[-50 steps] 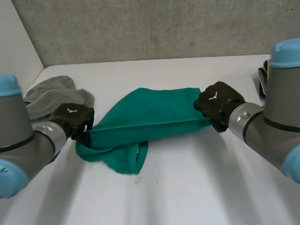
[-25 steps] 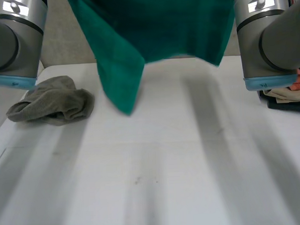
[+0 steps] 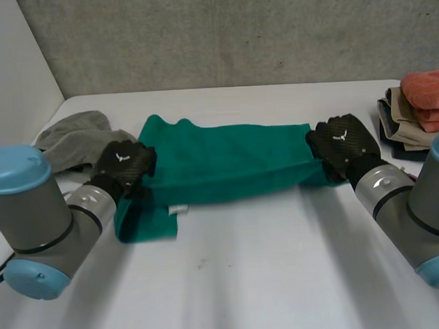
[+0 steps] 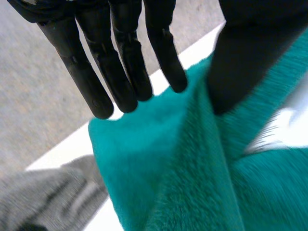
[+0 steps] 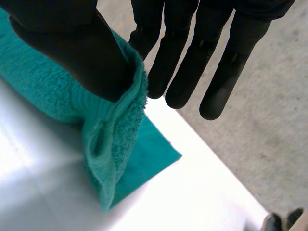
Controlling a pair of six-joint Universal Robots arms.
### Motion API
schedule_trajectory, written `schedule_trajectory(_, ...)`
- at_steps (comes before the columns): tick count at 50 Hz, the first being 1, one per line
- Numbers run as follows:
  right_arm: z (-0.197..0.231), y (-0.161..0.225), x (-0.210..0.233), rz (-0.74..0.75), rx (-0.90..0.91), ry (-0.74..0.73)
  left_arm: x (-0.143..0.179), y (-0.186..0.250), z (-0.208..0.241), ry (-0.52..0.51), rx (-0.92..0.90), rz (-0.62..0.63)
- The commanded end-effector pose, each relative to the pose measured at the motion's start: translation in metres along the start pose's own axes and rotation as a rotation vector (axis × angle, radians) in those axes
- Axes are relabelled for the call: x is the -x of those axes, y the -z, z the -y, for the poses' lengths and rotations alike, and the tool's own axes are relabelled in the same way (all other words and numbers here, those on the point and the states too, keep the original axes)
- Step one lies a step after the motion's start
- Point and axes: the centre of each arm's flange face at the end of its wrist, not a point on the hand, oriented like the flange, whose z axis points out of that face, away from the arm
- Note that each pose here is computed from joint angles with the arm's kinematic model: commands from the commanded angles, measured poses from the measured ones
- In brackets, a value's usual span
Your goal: Fold the laundry.
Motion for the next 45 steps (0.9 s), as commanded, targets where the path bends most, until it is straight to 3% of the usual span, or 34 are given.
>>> schedule_trajectory(1,-0.020,-0.012,-0.003,-0.014,0.052,-0.010,-0.003,0.001,-0.013,0.013,0.040,-0.002)
schedule_trajectory(10,-0.030,-0.014,-0.016,-0.048,0.079,-0.022,0.003,0.049,-0.005,0.040,0.047,0.034)
schedule_trajectory(15,-0.032,-0.014,-0.015,-0.043,0.085,-0.023,0.004,0.067,-0.018,0.118,0.098,0.058)
schedule_trajectory(23,-0.035,-0.012,-0.008,-0.025,0.096,-0.026,0.022,0.059,-0.041,0.227,0.176,0.127)
schedule_trajectory(45,-0.038,-0.012,-0.007,-0.024,0.105,-0.026,0.021,0.040,-0.065,0.241,0.241,0.108)
